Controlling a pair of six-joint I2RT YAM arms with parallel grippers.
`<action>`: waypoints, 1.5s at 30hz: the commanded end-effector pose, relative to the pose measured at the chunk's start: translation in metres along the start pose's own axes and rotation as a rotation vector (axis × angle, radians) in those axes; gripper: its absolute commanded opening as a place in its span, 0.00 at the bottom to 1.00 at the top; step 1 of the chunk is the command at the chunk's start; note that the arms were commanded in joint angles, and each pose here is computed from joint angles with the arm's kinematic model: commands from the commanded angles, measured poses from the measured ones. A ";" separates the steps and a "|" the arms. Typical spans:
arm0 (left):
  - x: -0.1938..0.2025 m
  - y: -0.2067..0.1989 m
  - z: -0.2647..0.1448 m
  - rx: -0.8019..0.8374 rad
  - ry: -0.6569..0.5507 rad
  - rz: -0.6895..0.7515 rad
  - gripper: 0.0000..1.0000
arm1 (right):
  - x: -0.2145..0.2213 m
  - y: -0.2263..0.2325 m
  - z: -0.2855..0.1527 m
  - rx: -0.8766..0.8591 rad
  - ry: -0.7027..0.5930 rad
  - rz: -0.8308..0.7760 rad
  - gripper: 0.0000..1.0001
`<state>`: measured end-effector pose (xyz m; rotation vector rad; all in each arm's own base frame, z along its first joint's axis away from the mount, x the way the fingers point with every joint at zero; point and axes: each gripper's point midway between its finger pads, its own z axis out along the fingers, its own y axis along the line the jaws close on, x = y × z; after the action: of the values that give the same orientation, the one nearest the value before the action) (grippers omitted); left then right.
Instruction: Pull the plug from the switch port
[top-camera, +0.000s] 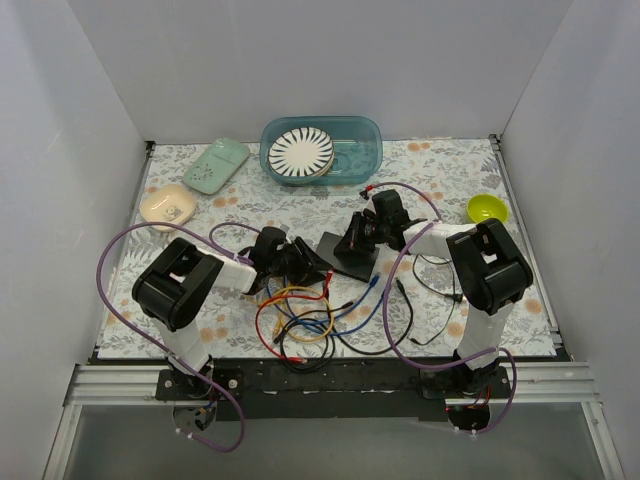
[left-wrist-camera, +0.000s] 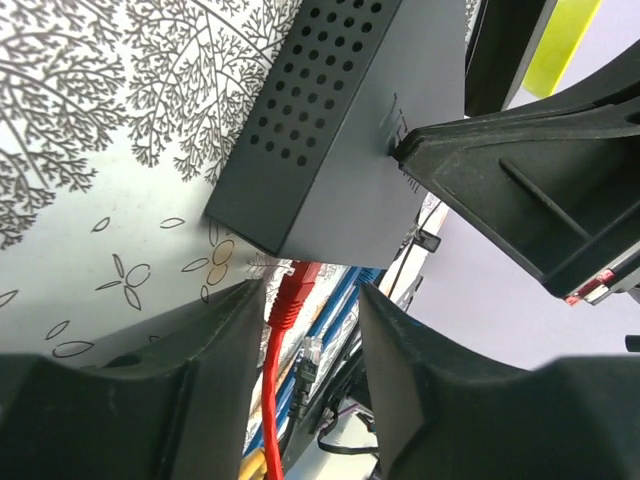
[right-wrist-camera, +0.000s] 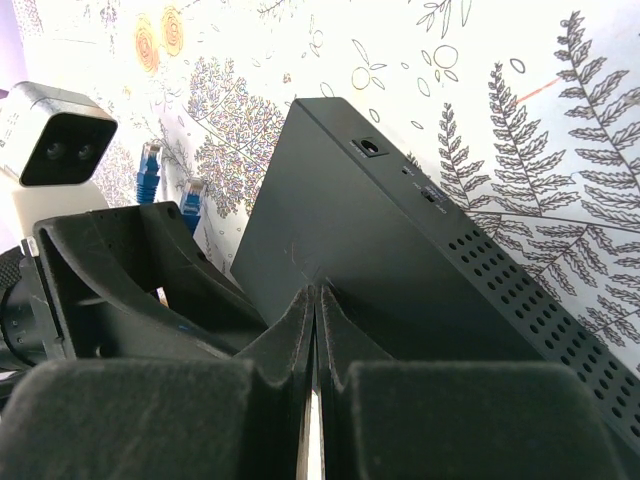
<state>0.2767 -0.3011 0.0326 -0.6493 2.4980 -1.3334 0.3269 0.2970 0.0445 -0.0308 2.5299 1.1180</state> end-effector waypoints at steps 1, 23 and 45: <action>0.009 0.056 0.000 -0.201 0.012 -0.052 0.45 | 0.021 -0.054 0.002 0.197 0.042 0.033 0.06; 0.005 0.083 0.014 -0.253 -0.023 -0.151 0.36 | 0.037 -0.054 -0.005 0.207 0.055 0.030 0.06; 0.013 0.081 0.022 -0.282 -0.091 -0.143 0.33 | 0.044 -0.056 -0.002 0.192 0.067 0.056 0.06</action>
<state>0.2920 -0.3153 0.0272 -0.8070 2.4257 -1.3183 0.3260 0.2923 0.0442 0.0026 2.4967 1.0926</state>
